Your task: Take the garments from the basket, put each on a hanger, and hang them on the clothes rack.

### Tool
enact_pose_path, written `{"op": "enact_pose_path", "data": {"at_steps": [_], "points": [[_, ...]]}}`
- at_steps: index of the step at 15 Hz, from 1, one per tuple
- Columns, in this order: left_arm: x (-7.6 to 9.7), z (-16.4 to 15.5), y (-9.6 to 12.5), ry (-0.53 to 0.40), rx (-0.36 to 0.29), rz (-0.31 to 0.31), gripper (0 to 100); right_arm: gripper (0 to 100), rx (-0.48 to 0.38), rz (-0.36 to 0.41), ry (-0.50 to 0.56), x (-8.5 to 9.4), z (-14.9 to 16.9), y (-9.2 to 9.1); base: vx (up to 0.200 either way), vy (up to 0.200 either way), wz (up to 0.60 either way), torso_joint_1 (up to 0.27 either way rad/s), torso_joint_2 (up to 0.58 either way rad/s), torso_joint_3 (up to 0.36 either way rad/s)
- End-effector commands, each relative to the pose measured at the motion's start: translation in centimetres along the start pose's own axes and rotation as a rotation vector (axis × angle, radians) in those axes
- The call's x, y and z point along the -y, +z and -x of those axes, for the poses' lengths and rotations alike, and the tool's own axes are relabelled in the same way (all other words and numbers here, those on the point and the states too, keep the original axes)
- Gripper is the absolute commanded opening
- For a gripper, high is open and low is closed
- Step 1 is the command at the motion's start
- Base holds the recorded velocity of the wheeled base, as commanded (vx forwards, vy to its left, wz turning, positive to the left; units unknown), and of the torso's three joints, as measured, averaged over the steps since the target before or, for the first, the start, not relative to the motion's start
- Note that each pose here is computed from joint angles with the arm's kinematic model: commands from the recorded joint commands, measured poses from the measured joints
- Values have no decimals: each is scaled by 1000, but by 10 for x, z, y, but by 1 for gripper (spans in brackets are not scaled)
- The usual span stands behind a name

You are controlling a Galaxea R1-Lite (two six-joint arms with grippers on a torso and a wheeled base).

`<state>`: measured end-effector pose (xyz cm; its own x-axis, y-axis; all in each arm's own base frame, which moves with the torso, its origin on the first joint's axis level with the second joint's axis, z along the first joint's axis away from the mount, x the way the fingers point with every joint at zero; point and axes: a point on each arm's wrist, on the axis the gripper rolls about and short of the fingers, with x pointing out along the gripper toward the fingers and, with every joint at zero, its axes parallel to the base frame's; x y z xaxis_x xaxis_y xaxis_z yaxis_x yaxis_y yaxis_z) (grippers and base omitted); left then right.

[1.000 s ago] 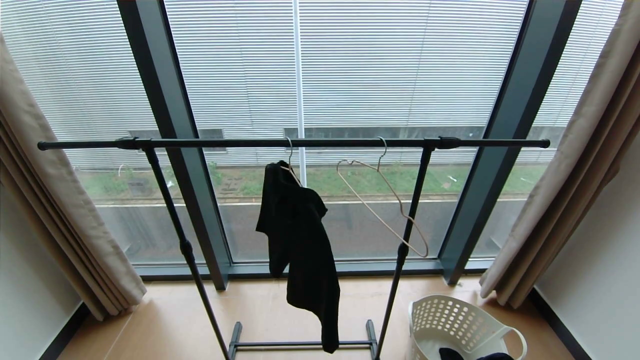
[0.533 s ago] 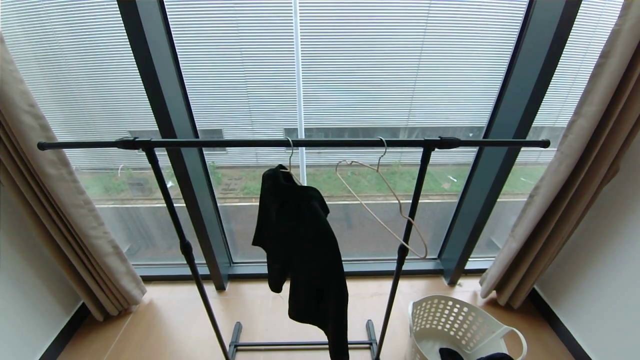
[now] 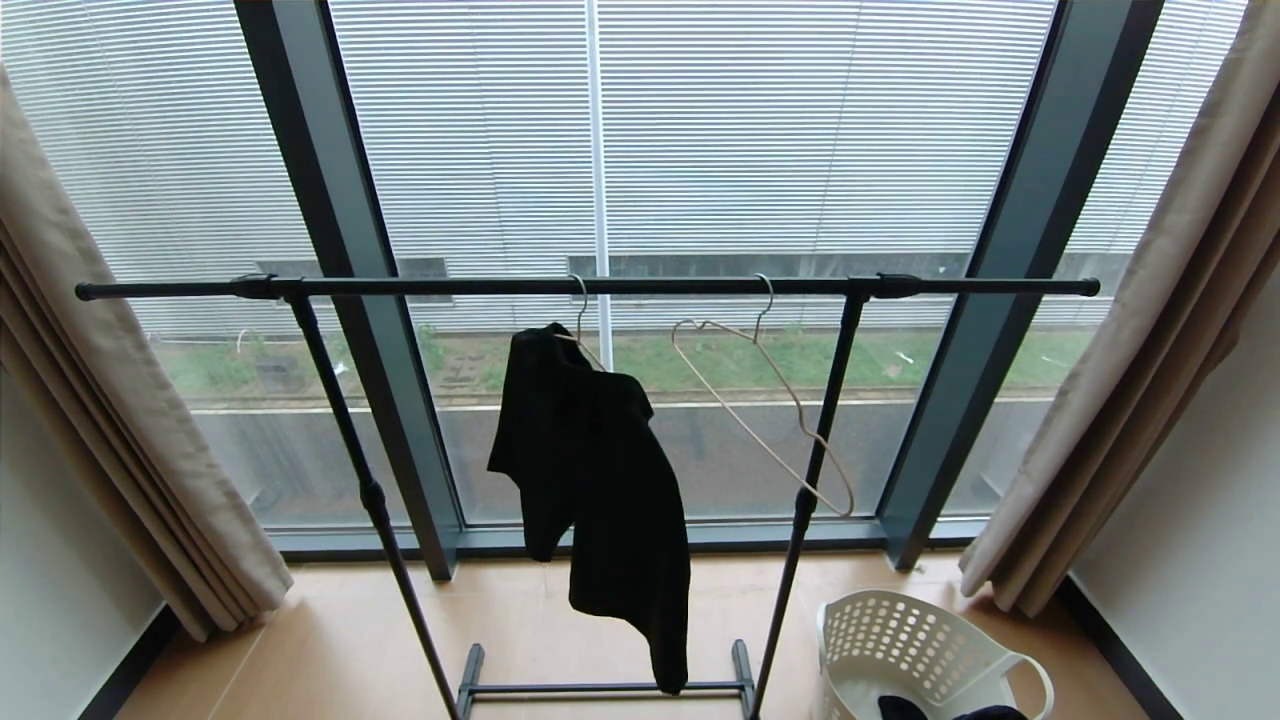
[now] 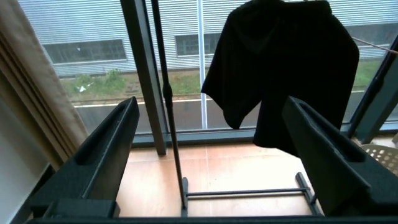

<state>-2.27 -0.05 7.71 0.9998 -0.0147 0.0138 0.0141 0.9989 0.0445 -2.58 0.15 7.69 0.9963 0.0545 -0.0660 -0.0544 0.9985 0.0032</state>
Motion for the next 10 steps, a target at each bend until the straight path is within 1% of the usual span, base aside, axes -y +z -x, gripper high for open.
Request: {"op": "enact_pose_path", "data": {"at_steps": [1,2,10], "points": [[1,0,0,-41,0,7,100,100,-3,2,1,0,0,0,0,0,0,0,0,0],[1,0,0,-65,1,9,100,100,-3,1,1,0,0,0,0,0,0,0,0,0],[2,0,0,-87,0,15,100,100,-3,5,7,0,0,0,0,0,0,0,0,0]]}}
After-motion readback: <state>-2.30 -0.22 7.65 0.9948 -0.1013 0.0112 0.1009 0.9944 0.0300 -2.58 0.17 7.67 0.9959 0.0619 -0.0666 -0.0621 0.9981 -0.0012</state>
